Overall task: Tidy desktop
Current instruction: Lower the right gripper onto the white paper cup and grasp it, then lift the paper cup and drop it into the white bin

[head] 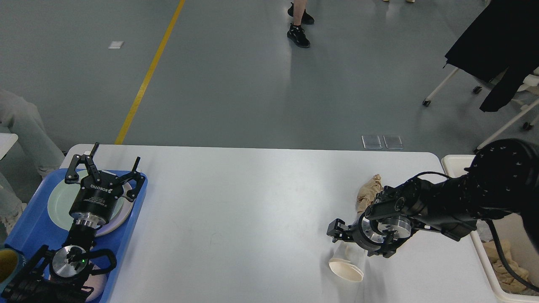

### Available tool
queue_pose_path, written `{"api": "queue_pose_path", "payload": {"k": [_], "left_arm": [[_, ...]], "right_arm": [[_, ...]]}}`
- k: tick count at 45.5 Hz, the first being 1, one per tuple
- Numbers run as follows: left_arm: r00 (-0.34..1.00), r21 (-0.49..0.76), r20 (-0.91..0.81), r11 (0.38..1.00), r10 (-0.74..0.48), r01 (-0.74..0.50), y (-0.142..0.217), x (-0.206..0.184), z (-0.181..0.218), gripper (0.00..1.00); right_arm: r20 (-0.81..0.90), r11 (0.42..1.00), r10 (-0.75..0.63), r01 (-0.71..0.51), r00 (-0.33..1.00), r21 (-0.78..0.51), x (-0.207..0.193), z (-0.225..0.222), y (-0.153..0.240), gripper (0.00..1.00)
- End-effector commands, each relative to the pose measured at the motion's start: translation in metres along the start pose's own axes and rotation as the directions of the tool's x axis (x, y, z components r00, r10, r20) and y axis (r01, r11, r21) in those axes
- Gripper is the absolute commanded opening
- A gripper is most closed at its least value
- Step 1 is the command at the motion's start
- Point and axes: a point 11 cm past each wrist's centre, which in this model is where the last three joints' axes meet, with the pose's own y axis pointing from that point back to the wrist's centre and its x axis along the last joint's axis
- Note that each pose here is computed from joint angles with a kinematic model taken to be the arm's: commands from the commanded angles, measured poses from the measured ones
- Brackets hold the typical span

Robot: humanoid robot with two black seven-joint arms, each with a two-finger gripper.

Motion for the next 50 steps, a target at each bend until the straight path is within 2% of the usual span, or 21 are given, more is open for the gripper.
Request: {"api": "queue_pose_path", "payload": {"k": [1,14,18,26,32,39,41,50], "left_arm": [[1.000,0.000,0.001,1.000,0.000,0.000,0.000,0.000,0.001,0.96],[1.000,0.000,0.000,1.000,0.000,0.000,0.000,0.000,0.000,0.96],[1.000,0.000,0.000,1.000,0.000,0.000,0.000,0.000,0.000,0.96],[1.000,0.000,0.001,1.000,0.000,0.000,0.000,0.000,0.001,0.96],[1.000,0.000,0.000,1.000,0.000,0.000,0.000,0.000,0.000,0.96],[1.000,0.000,0.000,1.000,0.000,0.000,0.000,0.000,0.000,0.96],[1.000,0.000,0.000,1.000,0.000,0.000,0.000,0.000,0.000,0.96],[1.000,0.000,0.001,1.000,0.000,0.000,0.000,0.000,0.001,0.96]], "right_arm": [[0.008,1.000,-0.016,0.016,1.000,0.004,-0.008,-0.001,-0.005,0.98],[0.012,1.000,-0.015,0.015,1.000,-0.002,-0.014,0.001,-0.013,0.94],[0.009,1.000,-0.014,0.014,1.000,-0.003,-0.014,0.002,-0.015,0.83],[-0.003,1.000,-0.032,0.032,0.999,0.001,-0.020,-0.002,-0.016,0.39],[0.003,0.999,-0.036,0.036,0.999,0.001,-0.019,-0.002,-0.014,0.15],[-0.007,0.999,-0.050,0.050,0.999,0.003,-0.022,-0.004,-0.009,0.11],[-0.012,0.998,-0.056,0.056,0.998,0.003,-0.023,-0.005,-0.006,0.00],[-0.006,0.998,-0.067,0.067,0.998,0.004,-0.020,-0.001,0.007,0.00]]}}
